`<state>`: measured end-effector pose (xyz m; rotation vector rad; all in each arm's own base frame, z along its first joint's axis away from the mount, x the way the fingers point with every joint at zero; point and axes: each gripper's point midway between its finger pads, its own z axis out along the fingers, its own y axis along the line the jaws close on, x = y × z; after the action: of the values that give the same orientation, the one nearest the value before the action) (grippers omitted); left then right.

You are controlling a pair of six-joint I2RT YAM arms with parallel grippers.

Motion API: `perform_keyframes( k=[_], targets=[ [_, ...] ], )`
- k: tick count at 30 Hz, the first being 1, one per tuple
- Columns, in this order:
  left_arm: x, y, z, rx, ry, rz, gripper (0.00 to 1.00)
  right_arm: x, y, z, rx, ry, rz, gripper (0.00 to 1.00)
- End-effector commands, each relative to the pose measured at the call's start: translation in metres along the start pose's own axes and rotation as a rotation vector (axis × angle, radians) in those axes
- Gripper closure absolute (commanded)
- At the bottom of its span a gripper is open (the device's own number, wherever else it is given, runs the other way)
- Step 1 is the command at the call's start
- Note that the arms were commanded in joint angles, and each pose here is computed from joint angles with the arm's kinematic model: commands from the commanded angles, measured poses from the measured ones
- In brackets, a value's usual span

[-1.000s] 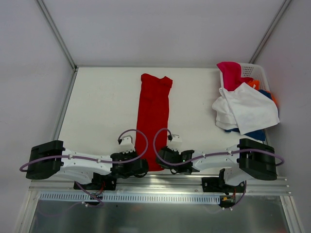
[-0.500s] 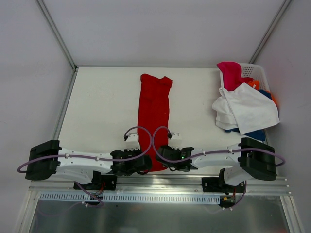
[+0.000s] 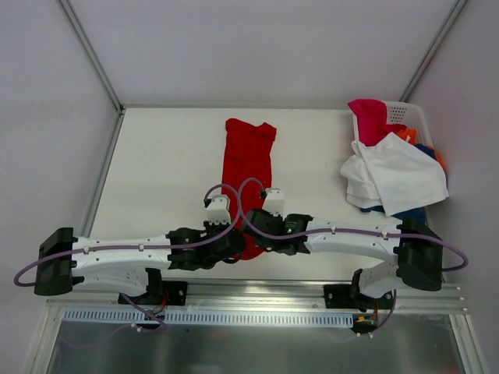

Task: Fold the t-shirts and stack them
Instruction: Fold the tshirt

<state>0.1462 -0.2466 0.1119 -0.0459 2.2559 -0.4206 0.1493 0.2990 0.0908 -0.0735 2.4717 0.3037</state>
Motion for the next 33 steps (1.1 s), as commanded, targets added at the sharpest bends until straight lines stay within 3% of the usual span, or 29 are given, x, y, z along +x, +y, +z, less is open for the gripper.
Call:
perform_keyframes(
  k=[1,16,23,33],
  targets=[
    [-0.027,0.007,-0.005,-0.026,-0.064,0.033,1.00,-0.022,0.000,-0.001,0.019,-0.025,-0.039,0.99],
    [-0.064,0.052,0.029,-0.213,-0.096,0.039,1.00,-0.064,0.004,0.034,0.061,0.018,-0.066,0.99],
    [-0.064,0.053,0.063,-0.214,-0.056,0.032,1.00,-0.072,0.008,0.053,0.075,0.045,-0.079,1.00],
    [-0.096,0.049,0.103,-0.199,-0.061,0.021,1.00,-0.098,-0.003,0.082,0.112,0.051,-0.067,1.00]
  ],
)
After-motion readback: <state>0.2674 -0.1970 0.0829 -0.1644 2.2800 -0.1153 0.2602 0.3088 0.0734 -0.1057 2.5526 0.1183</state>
